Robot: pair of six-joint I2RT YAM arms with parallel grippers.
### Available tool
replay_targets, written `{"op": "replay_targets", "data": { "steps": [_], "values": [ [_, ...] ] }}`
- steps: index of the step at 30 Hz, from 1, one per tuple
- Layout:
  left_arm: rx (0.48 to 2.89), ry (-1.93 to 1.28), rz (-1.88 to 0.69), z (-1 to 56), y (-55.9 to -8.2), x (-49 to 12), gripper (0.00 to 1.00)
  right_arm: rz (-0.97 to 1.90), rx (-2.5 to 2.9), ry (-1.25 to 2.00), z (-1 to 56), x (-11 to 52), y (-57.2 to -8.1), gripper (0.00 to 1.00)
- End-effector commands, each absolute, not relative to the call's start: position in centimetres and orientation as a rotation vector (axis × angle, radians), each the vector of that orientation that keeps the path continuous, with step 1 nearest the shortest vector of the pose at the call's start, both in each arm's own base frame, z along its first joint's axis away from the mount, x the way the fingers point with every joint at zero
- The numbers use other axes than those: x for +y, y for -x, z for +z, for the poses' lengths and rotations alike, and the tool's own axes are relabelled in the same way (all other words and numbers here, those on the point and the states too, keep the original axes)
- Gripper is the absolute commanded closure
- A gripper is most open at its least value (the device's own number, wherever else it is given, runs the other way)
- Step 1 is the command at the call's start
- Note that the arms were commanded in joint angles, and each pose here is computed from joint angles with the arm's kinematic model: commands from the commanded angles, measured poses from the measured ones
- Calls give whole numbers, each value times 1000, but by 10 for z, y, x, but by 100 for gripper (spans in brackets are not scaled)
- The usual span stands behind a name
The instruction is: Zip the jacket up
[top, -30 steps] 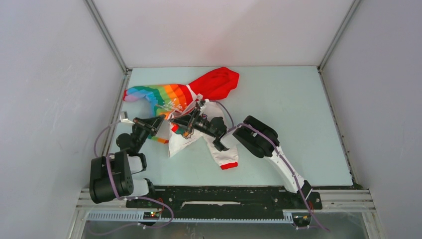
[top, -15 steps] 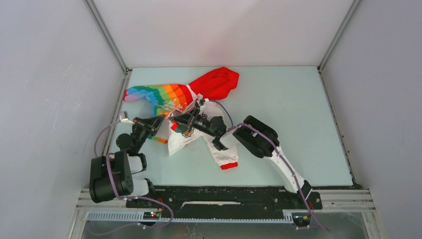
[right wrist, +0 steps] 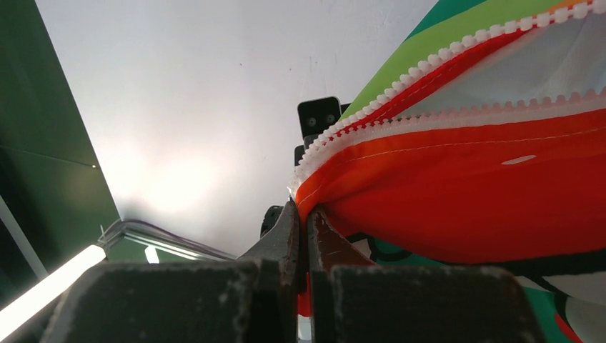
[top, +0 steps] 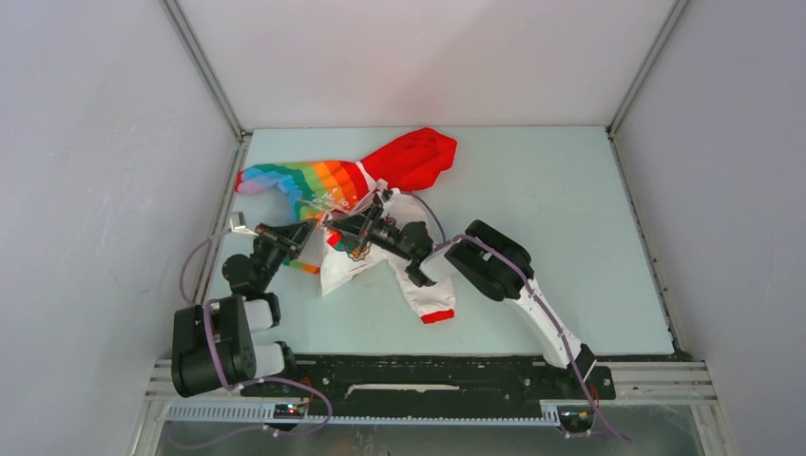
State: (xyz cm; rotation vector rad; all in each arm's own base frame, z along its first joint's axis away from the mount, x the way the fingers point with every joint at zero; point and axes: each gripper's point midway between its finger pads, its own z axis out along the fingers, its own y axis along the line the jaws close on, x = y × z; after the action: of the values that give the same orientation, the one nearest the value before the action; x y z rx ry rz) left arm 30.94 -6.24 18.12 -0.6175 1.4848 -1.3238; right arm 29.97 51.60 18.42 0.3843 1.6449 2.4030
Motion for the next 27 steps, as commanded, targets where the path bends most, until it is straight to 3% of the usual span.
{"op": "replay_targets", "data": {
  "steps": [1, 27],
  "values": [
    [1530, 522, -1336, 179, -296, -77, 100, 2423, 1533, -387, 205, 511, -314, 100],
    [1833, 394, -1054, 152, -283, -76, 100, 2428, 1560, -474, 195, 508, -339, 100]
  ]
}}
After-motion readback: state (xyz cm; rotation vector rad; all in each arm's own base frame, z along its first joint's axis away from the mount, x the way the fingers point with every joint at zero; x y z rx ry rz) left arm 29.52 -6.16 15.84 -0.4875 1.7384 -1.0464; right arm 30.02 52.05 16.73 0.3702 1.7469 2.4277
